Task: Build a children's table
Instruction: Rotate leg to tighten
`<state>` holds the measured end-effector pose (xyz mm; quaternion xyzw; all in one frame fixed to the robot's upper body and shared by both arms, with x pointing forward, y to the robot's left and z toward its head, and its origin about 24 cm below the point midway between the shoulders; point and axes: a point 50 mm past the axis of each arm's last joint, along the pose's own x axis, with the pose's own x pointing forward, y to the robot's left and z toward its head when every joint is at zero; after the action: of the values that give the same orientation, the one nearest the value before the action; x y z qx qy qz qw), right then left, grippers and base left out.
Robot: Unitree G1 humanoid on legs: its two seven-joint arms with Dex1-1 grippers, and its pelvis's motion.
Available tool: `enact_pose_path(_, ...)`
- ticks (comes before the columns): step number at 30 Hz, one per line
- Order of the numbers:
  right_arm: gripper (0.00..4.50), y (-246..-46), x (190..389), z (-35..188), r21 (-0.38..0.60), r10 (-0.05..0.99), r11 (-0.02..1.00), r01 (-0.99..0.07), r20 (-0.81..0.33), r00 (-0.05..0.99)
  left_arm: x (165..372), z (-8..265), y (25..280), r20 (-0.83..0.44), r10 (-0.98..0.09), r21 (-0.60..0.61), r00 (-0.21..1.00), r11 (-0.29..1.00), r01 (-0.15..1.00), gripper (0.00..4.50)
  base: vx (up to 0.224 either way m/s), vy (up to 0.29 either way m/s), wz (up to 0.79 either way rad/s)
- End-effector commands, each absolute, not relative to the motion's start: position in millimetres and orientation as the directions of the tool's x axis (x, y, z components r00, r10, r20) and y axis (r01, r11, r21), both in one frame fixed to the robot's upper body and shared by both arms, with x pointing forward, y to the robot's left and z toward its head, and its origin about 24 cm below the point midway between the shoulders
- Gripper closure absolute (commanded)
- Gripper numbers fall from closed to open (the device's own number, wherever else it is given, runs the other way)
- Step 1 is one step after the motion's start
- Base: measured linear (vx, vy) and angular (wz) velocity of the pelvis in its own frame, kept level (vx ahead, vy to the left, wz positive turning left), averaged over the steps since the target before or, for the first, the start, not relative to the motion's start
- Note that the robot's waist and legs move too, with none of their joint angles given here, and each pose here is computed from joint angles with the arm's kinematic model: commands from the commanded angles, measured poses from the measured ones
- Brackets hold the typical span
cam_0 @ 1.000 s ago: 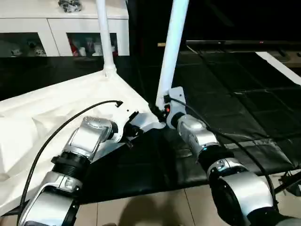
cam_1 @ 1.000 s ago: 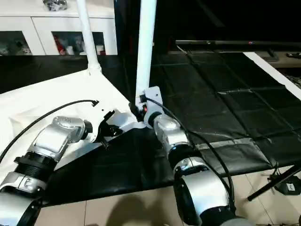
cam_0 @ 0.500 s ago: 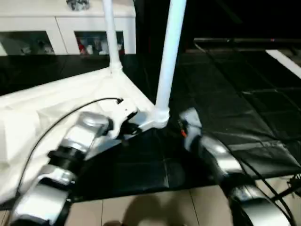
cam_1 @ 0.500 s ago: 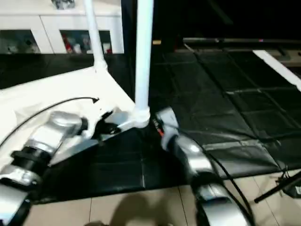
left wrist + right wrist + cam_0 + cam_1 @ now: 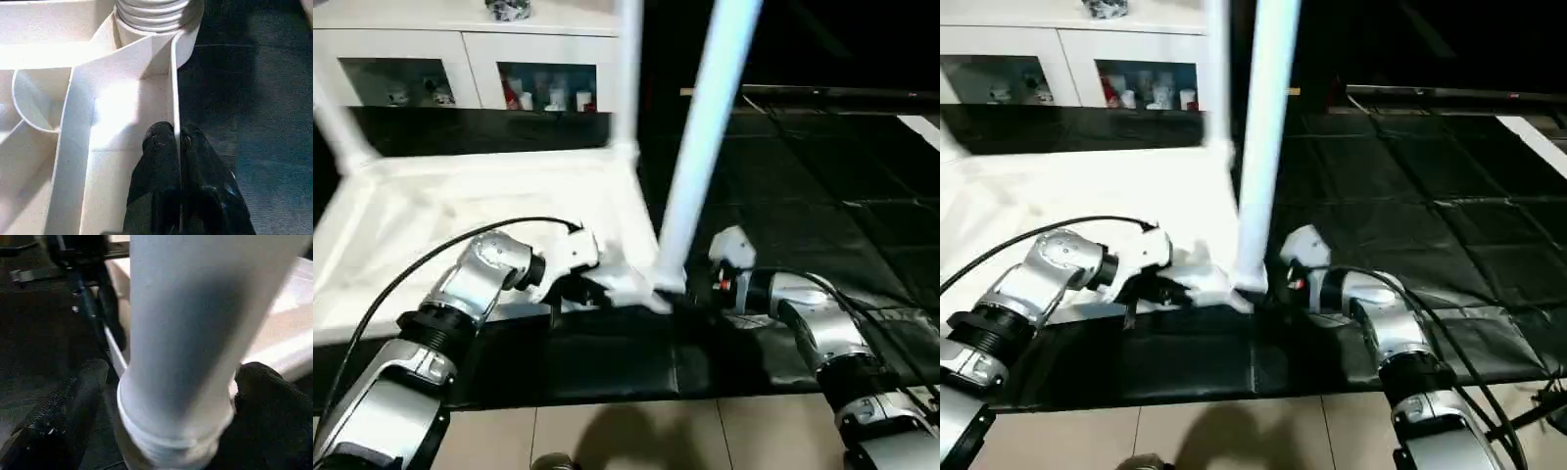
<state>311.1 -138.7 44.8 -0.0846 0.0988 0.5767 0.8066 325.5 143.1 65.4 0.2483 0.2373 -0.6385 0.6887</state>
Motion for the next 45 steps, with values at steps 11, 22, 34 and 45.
enact_pose_path(11,1.03,-138.4,304.5,53,0.078,0.958,0.122,-0.989,-0.268,0.097,318,62,143,-0.701,-0.710,0.022,-0.068,-0.117,0.993,4.50,0.000,0.000,0.00)
enact_pose_path(22,1.74,-143.8,303.1,49,0.095,0.950,0.108,-0.990,-0.302,0.075,318,60,147,-0.708,-0.702,0.014,-0.081,-0.128,0.992,4.50,0.000,0.000,0.00)
enact_pose_path(34,1.76,-136.5,300.5,41,0.162,0.958,0.170,-0.972,-0.259,0.124,329,62,146,-0.661,-0.750,0.007,0.038,0.045,0.999,4.50,0.000,0.000,0.00)
enact_pose_path(45,1.77,-86.5,318.8,6,0.324,0.685,0.727,-0.606,-0.266,0.679,365,81,115,-0.503,-0.730,0.054,0.461,0.506,0.861,4.50,0.000,0.000,0.00)
